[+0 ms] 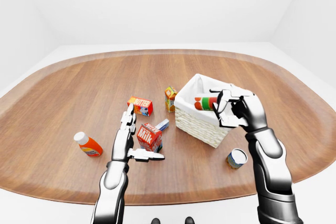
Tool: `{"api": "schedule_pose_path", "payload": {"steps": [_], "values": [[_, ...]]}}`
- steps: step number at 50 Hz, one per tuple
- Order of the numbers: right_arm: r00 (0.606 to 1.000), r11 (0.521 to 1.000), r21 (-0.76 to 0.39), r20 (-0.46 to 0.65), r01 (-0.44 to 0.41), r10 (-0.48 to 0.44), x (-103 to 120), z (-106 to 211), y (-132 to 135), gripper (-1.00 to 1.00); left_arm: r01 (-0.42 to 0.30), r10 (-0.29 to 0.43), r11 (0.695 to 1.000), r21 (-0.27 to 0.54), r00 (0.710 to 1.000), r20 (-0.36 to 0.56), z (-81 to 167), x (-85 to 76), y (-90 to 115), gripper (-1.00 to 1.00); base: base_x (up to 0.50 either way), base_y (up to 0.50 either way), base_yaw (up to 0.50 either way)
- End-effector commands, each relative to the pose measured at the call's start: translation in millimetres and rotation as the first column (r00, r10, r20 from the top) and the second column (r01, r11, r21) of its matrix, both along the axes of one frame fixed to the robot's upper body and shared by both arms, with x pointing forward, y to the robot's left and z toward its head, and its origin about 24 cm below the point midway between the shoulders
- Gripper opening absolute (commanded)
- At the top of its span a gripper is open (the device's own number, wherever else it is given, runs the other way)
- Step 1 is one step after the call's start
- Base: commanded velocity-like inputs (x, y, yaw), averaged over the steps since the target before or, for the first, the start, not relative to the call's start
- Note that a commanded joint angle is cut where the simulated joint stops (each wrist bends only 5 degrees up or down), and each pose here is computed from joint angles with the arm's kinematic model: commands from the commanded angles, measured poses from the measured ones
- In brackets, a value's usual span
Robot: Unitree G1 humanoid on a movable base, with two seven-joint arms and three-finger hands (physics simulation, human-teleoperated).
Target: Pick up the tomato sauce, and put it in the basket.
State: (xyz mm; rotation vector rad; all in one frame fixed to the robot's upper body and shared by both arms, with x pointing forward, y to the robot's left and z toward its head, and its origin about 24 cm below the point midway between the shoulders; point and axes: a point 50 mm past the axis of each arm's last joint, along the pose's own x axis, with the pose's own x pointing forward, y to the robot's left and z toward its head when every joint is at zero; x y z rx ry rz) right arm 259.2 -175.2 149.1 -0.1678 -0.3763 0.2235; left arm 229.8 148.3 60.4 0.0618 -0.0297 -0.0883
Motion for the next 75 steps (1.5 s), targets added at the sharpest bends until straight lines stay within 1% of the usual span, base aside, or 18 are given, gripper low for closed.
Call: {"api": "schedule_pose_path", "payload": {"steps": [1, 6, 10, 14, 15, 20, 21, 27, 33, 35, 37, 42, 51, 59, 60, 70, 73, 75], "values": [[0.995, 0.999, -0.015, 0.086, 0.053, -0.051, 15.0, 25.2, -9.1, -0.73, 0.0, 0.0, 1.0, 0.0, 1.0, -0.001, -0.2, 0.1, -0.1, 1.0, 0.0, 0.0, 0.0], [0.996, 0.997, -0.01, 0.046, 0.083, -0.082, 31.6, 22.1, -14.7, -0.74, 0.0, 0.0, 1.0, 0.0, 1.0, -0.002, -0.5, 0.4, -0.1, 1.0, 0.0, 0.0, 0.0], [0.995, 0.995, -0.011, 0.041, 0.095, -0.095, 38.2, 23.8, -16.5, -0.75, 0.0, 0.0, 1.0, -0.001, 1.0, 0.005, 1.2, 0.4, -0.1, 1.0, 0.0, 0.0, 0.0], [0.992, 0.992, -0.015, 0.018, 0.127, -0.127, 51.7, 24.6, -21.9, -0.76, 0.0, 0.0, 1.0, 0.0, 1.0, 0.002, 0.5, 0.3, -0.1, 1.0, 0.0, 0.0, 0.0], [0.99, 0.99, -0.015, 0.006, 0.139, -0.139, 57.8, 25.0, -24.3, -0.81, 0.0, 0.0, 1.0, 0.0, 1.0, 0.004, 0.9, 0.4, 0.0, 1.0, 0.0, 0.0, 0.0], [0.981, 0.984, -0.023, -0.08, 0.178, -0.18, 78.2, 14.1, -29.1, -0.82, 0.0, 0.0, 1.0, 0.0, 1.0, 0.003, 0.6, 0.3, -0.1, 1.0, 0.0, 0.0, 0.0], [0.972, 0.98, -0.034, -0.127, 0.194, -0.197, 86.2, 6.6, -31.6, -0.84, 0.0, 0.0, 1.0, 0.0, 1.0, 0.001, 0.3, 0.5, 0.0, 1.0, 0.0, 0.0, 0.0], [0.933, 0.968, -0.063, -0.256, 0.244, -0.252, 112.9, -8.8, -37.5, -0.92, 0.0, 0.0, 1.0, 0.0, 1.0, -0.002, -0.4, 0.4, -0.2, 1.0, 0.0, 0.0, 0.0], [0.921, 0.959, -0.091, -0.267, 0.269, -0.284, 129.7, -15.7, -37.0, -0.9, 0.0, 0.0, 1.0, 0.001, 1.0, -0.005, -1.1, 0.3, -0.2, 1.0, 0.0, 0.0, 0.0], [0.918, 0.96, -0.076, -0.282, 0.269, -0.28, 133.2, -17.6, -35.7, -0.91, 0.0, 0.0, 1.0, 0.001, 1.0, -0.002, -0.5, 0.1, -0.3, 1.0, 0.0, 0.0, 0.0], [0.895, 0.953, -0.101, -0.328, 0.285, -0.302, 137.9, -24.0, -34.3, -0.89, 0.002, -0.002, 1.0, 0.001, 1.0, -0.001, -0.2, -0.4, -0.3, 1.0, 0.0, 0.0, 0.0], [0.862, 0.944, -0.131, -0.384, 0.304, -0.331, 143.2, -29.1, -34.4, -0.89, 0.0, 0.0, 1.0, 0.001, 1.0, 0.0, -0.1, 0.0, -0.1, 1.0, 0.0, 0.0, 0.0], [0.838, 0.934, -0.145, -0.412, 0.326, -0.357, 144.9, -31.8, -35.7, -0.91, 0.0, 0.0, 1.0, 0.001, 1.0, -0.005, -1.0, -0.3, 0.0, 1.0, 0.0, 0.0, 0.0], [0.811, 0.918, -0.183, -0.43, 0.353, -0.397, 143.1, -40.1, -37.3, -0.9, 0.0, 0.0, 1.0, 0.001, 1.0, -0.002, -0.3, -0.6, 0.0, 1.0, 0.0, 0.0, 0.0], [0.805, 0.913, -0.186, -0.431, 0.362, -0.408, 142.8, -41.1, -38.2, -0.93, 0.001, -0.001, 1.0, 0.001, 1.0, -0.004, -0.9, -0.7, -0.1, 1.0, 0.0, 0.0, 0.0], [0.791, 0.908, -0.192, -0.447, 0.372, -0.419, 141.0, -46.5, -39.8, -0.87, 0.001, -0.001, 1.0, 0.001, 1.0, -0.011, -2.7, 0.1, -0.1, 1.0, 0.0, 0.0, 0.0], [0.789, 0.907, -0.193, -0.449, 0.373, -0.42, 140.7, -47.3, -40.0, -0.84, 0.001, -0.001, 1.0, 0.002, 1.0, -0.009, -2.1, -0.3, -0.4, 1.0, 0.0, 0.0, 0.0], [0.788, 0.907, -0.193, -0.449, 0.374, -0.421, 140.7, -47.2, -40.2, -0.76, 0.002, -0.002, 1.0, 0.002, 1.0, -0.008, -1.8, -0.4, -0.4, 1.0, 0.0, 0.0, 0.0]]}}
